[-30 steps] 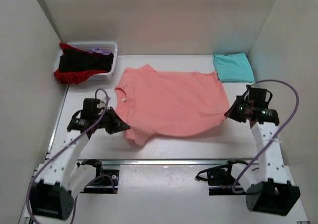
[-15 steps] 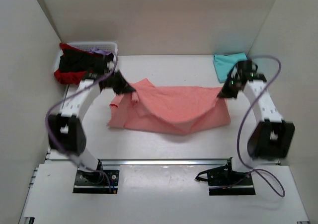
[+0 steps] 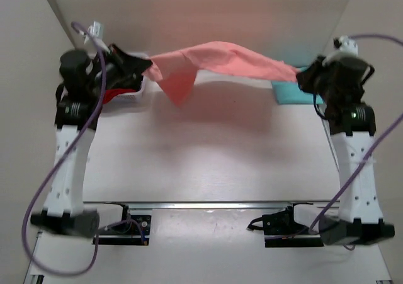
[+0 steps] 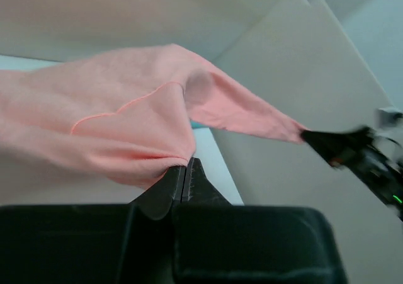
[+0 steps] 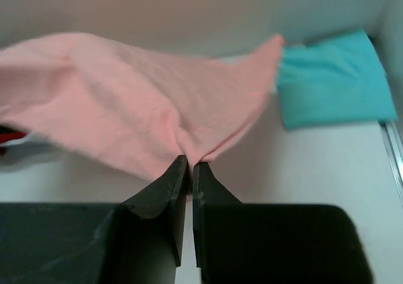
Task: Fold and stack the t-shirts
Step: Flatten out the tshirt, then fold the flattened tshirt in 1/3 of the way
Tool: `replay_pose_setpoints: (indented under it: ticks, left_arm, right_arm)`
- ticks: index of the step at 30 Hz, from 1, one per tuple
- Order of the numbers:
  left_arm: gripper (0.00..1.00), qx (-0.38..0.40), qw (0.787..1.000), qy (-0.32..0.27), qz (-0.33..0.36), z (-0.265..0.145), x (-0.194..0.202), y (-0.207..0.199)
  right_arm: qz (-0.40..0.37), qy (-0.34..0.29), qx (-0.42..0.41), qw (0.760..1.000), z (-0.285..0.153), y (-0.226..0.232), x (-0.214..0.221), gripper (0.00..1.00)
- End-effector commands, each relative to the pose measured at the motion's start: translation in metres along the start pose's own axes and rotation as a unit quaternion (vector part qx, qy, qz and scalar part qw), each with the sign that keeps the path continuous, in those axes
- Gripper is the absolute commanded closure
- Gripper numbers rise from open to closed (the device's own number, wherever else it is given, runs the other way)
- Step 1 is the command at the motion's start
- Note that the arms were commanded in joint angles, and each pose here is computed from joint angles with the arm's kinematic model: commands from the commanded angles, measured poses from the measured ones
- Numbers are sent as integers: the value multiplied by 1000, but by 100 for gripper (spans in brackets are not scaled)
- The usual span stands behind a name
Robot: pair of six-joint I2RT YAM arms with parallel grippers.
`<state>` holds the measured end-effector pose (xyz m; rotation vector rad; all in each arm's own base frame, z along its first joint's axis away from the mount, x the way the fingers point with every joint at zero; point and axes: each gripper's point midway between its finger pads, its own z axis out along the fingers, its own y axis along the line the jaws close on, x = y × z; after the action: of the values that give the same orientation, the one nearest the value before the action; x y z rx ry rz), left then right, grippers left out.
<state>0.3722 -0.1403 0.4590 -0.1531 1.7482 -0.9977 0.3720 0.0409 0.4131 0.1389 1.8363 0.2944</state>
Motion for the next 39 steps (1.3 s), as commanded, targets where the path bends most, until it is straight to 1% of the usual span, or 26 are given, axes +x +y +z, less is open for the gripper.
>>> replay_pose_setpoints:
  ticks: [1,2,3,4,5,6,7,9,10,12,13,15,16,17,19,20,22,24,27,28,29,31,32,33,36,39]
  left_arm:
    - [100,-11,998,59,-11,-11,72,26]
    - [100,-9,997,76,-23,-16,95,33]
    - [100,-27,993,108,-48,-17,125,56]
    - [100,-22,992,107,-59,-24,133,56]
    - [100,-25,989,125,-80,-30,158,68]
    - [100,-47,981,155,-105,-35,191,91]
    - [100,-48,979,162,-118,-43,202,95]
    - [100,-79,962,213,-153,-63,259,123]
    - [100,-84,956,225,-168,-73,271,125]
    - [100,-112,939,260,-196,-97,313,146]
    - [100,-128,934,263,-206,-111,324,153]
    - [100,-147,928,262,-219,-129,337,162]
    - [100,-151,929,254,-223,-138,339,163]
    - [100,-152,932,241,-226,-141,338,161]
    - [100,-153,926,245,-242,-148,350,156]
    - [100,-151,924,244,-254,-150,352,153]
    - [100,-141,921,246,-267,-150,354,148]
    - [100,-157,917,252,-266,-152,354,152]
    - [100,-180,928,238,-224,-151,332,152]
    - [100,-199,928,232,-215,-151,328,159]
    - [100,-199,933,220,-201,-148,316,155]
    - [100,-225,938,194,-178,-143,297,163]
    - [100,-227,942,182,-168,-139,285,163]
    - [100,-247,938,179,-165,-136,280,172]
    - [100,-250,941,166,-158,-117,256,175]
    - [100,-253,937,167,-173,-101,249,183]
  right_arm:
    - [72,93,28,993,14,-45,103,100]
    - [81,123,26,989,10,-50,133,100]
    - [81,127,30,988,4,-55,140,100]
    - [86,155,34,984,3,-62,166,100]
    - [92,181,42,978,-4,-67,190,100]
    - [99,208,49,972,-11,-72,218,100]
    - [103,213,49,970,-15,-74,224,100]
    - [117,245,53,961,-34,-77,262,100]
    - [124,257,58,957,-40,-79,274,100]
    - [137,287,65,946,-60,-77,298,100]
    - [148,309,70,937,-73,-77,317,100]
    - [157,336,74,926,-90,-73,333,100]
    - [164,359,76,916,-101,-71,347,100]
    - [173,368,82,910,-106,-70,352,99]
    - [173,389,86,901,-116,-65,361,100]
    - [180,395,84,897,-120,-63,365,100]
    - [196,423,90,880,-129,-63,375,100]
    - [204,434,95,873,-133,-65,380,100]
    - [198,429,109,874,-136,-70,378,99]
    - [192,424,114,878,-135,-73,374,100]
    - [192,420,116,879,-133,-74,370,100]
    - [192,417,120,880,-129,-78,362,100]
    - [192,422,127,877,-128,-82,363,100]
    - [190,414,129,881,-125,-85,357,100]
    - [184,409,144,882,-113,-94,351,100]
    - [200,402,137,883,-101,-95,351,100]
